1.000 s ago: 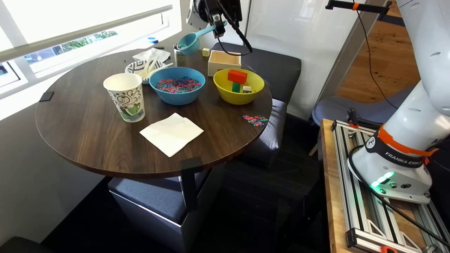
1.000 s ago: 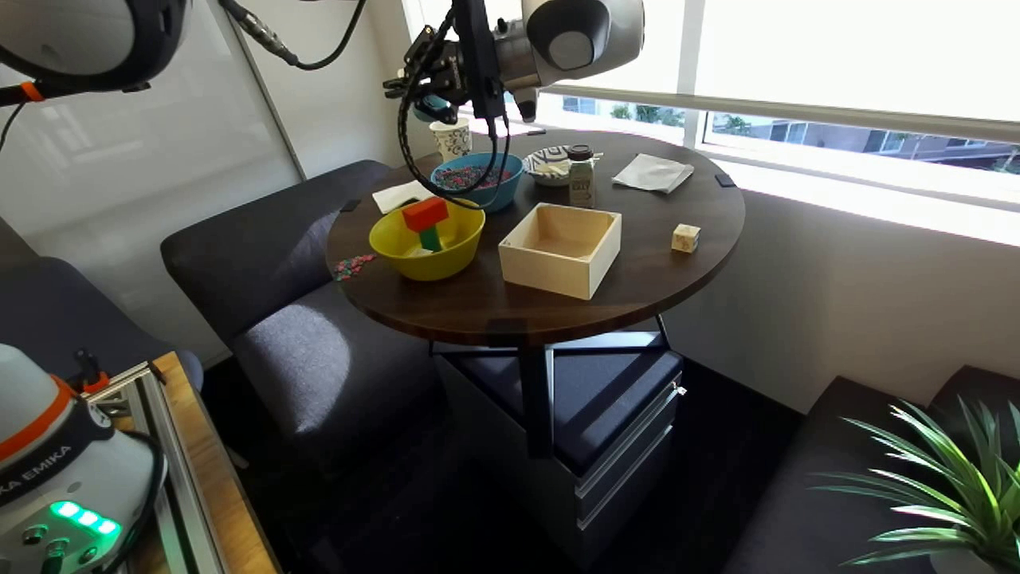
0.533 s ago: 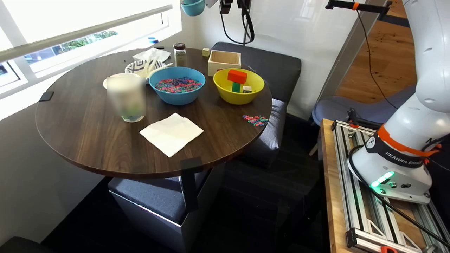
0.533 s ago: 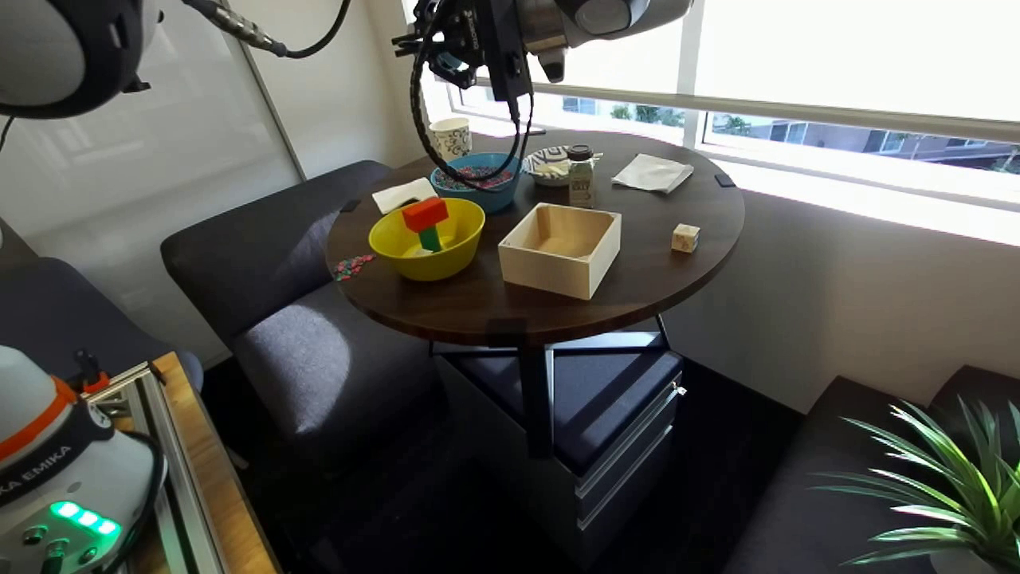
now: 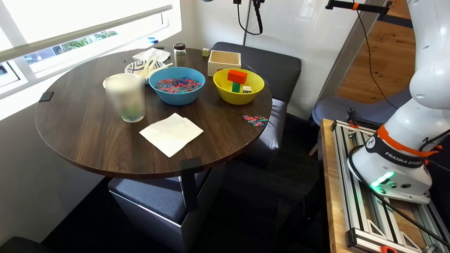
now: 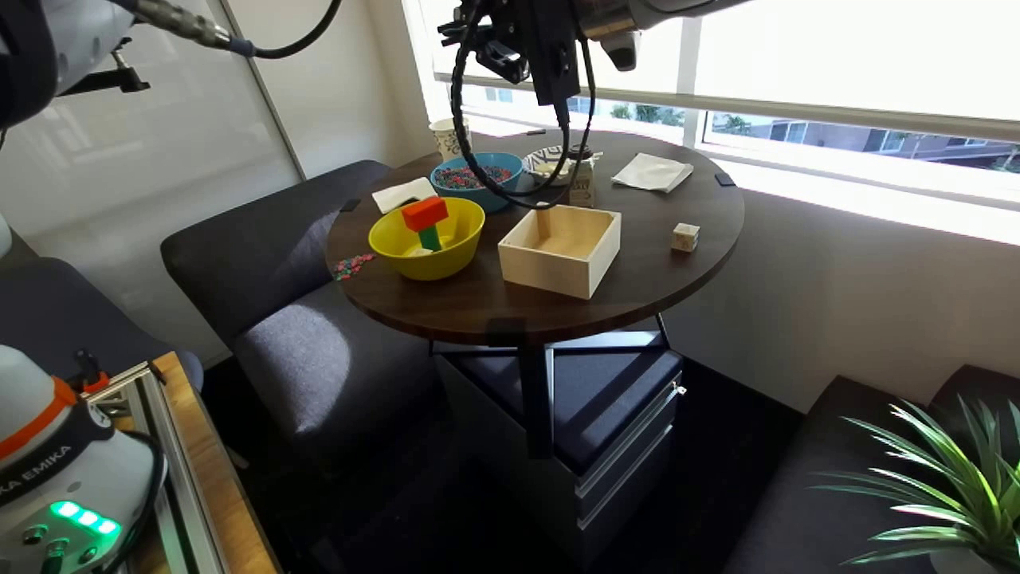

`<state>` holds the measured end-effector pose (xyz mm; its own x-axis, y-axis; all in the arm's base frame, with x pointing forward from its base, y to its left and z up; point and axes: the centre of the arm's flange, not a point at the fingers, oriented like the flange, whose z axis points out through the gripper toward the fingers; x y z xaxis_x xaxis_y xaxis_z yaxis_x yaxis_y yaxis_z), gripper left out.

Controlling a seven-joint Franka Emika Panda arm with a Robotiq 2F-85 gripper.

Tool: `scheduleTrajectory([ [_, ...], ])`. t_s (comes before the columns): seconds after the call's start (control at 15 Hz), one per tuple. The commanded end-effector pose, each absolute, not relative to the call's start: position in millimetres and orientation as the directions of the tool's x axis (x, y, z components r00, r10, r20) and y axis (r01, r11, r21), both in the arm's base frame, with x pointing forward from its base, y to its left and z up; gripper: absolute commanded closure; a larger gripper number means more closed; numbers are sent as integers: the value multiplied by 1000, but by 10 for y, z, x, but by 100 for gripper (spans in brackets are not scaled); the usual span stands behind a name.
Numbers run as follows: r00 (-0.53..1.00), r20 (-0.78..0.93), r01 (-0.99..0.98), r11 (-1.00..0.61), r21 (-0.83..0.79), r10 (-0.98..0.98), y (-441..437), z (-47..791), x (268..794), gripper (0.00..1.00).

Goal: Scoop some contents from the blue bowl into the box

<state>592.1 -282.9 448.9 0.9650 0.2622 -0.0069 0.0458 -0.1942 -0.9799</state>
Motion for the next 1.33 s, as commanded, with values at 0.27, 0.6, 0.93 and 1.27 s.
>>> scheduleTrajectory([
  [0.27,991,-57,-23,-271,-962,118,-3294,4227,5660,98],
  [0.6,982,-148,-99,-347,-933,115,-3417,3971,5480,98],
  [0.93,957,-262,-189,-417,-889,125,-3442,3592,5417,98],
  [1.27,934,-349,-257,-537,-804,76,-3325,3280,5568,98],
])
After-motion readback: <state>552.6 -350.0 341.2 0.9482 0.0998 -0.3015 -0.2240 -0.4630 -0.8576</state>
